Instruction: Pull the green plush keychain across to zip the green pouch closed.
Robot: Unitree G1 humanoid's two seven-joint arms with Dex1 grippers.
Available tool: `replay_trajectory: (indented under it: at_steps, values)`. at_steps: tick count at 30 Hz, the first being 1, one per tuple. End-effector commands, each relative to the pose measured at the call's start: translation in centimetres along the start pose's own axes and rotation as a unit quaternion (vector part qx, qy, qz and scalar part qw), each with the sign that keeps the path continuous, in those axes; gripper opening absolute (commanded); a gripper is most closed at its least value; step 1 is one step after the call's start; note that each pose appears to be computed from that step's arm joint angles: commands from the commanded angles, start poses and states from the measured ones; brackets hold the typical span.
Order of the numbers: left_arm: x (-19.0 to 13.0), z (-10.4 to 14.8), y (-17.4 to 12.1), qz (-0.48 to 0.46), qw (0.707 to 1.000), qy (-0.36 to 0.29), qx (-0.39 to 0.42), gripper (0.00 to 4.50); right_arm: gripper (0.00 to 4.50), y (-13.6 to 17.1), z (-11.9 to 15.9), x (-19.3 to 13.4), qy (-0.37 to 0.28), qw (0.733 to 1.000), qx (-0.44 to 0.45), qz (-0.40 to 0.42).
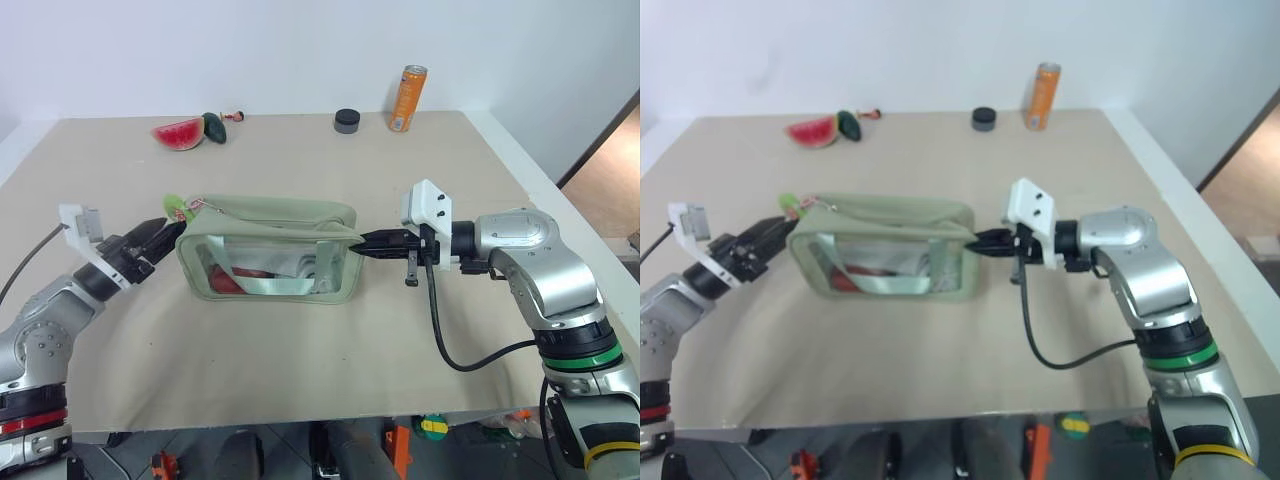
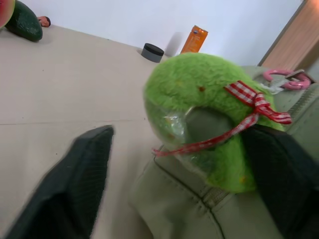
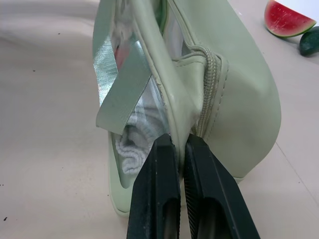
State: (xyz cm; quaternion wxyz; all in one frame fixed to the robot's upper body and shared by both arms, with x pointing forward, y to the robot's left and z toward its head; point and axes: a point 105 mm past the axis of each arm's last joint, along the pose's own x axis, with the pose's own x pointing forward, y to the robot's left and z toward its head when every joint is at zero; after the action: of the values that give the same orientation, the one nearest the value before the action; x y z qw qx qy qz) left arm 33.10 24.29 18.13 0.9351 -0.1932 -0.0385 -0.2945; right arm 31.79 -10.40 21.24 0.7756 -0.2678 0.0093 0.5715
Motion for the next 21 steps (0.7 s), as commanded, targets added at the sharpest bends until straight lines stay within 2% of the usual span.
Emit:
replay_trajectory:
  at_steps: [1,8,9,17,21]
  values:
    - [0.4,1.4,-0.9,-0.024,0.999,-0.022,0.020,2.61,0.00,0.2,0.5,-0.2,0.002,1.000,-0.015,-0.002]
    - [0.5,2.2,-1.2,-0.030,0.999,-0.041,0.020,0.19,0.00,0.2,0.3,-0.2,0.003,1.000,-0.013,-0.003]
    - [0.5,2.4,-1.3,-0.031,0.998,-0.046,0.019,0.03,0.00,0.2,0.3,-0.1,0.003,1.000,-0.012,-0.003]
    - [1.1,5.6,-3.0,-0.060,0.992,-0.114,0.016,0.03,0.00,0.1,0.3,0.1,0.003,1.000,-0.014,0.002]
    - [2.1,7.6,-4.8,-0.091,0.985,-0.143,0.027,0.03,0.00,0.1,0.3,0.2,0.004,1.000,-0.014,0.002]
